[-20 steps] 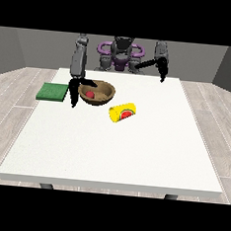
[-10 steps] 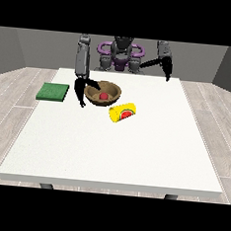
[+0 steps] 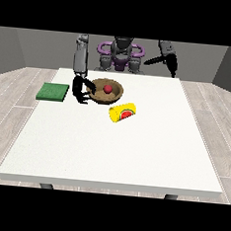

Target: Pick the cup and pour the ball into the bowl, then pick the bowl and place it on the pad

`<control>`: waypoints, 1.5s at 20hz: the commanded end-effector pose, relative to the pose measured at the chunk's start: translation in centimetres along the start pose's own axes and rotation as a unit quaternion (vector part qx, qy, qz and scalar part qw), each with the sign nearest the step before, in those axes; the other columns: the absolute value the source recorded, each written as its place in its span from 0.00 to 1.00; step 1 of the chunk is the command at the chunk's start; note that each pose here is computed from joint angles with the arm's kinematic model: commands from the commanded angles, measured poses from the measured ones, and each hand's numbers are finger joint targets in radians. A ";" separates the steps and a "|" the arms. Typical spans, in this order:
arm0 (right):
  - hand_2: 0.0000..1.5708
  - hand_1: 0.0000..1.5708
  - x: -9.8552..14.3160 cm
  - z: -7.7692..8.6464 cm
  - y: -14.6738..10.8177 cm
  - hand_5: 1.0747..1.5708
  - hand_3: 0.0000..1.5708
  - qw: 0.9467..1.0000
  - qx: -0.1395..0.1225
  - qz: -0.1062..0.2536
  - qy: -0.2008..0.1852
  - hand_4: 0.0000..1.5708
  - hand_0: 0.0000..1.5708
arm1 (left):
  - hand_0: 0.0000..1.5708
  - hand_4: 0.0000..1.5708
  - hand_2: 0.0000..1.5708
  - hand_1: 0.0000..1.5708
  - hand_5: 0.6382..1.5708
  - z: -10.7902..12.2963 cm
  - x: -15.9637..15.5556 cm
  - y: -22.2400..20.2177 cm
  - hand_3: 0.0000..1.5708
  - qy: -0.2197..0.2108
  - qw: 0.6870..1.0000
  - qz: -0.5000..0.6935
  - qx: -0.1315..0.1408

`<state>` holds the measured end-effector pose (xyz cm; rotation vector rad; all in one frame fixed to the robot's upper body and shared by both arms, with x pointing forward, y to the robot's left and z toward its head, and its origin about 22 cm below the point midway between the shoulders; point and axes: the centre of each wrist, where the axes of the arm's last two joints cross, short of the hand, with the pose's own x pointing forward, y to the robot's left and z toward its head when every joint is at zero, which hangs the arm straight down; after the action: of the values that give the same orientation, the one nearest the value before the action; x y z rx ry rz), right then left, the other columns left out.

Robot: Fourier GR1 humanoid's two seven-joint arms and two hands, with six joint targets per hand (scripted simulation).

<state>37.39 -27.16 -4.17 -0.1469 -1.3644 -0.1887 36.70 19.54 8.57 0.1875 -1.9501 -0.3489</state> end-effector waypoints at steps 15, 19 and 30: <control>1.00 1.00 8.2 -1.9 -6.6 0.98 1.00 0.999 0.013 0.001 0.049 0.67 1.00 | 0.00 0.00 0.00 0.00 1.00 3.1 -5.1 5.2 0.00 0.051 0.997 -0.016 0.061; 1.00 1.00 4.9 -0.2 -9.5 0.98 1.00 0.997 0.035 0.012 0.067 0.67 1.00 | 0.00 0.00 0.00 0.00 0.99 5.6 -7.1 2.9 0.00 0.075 0.994 -0.026 0.081; 1.00 1.00 12.9 0.7 -20.8 0.98 0.92 0.995 -0.019 -0.052 -0.085 0.66 1.00 | 0.00 0.00 0.00 0.00 0.99 -0.5 1.3 0.3 0.00 -0.106 0.991 -0.035 0.077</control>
<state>36.17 -43.99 6.13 -0.0891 -1.4315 -0.2592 36.67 21.12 6.78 0.3438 -2.0650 -0.2483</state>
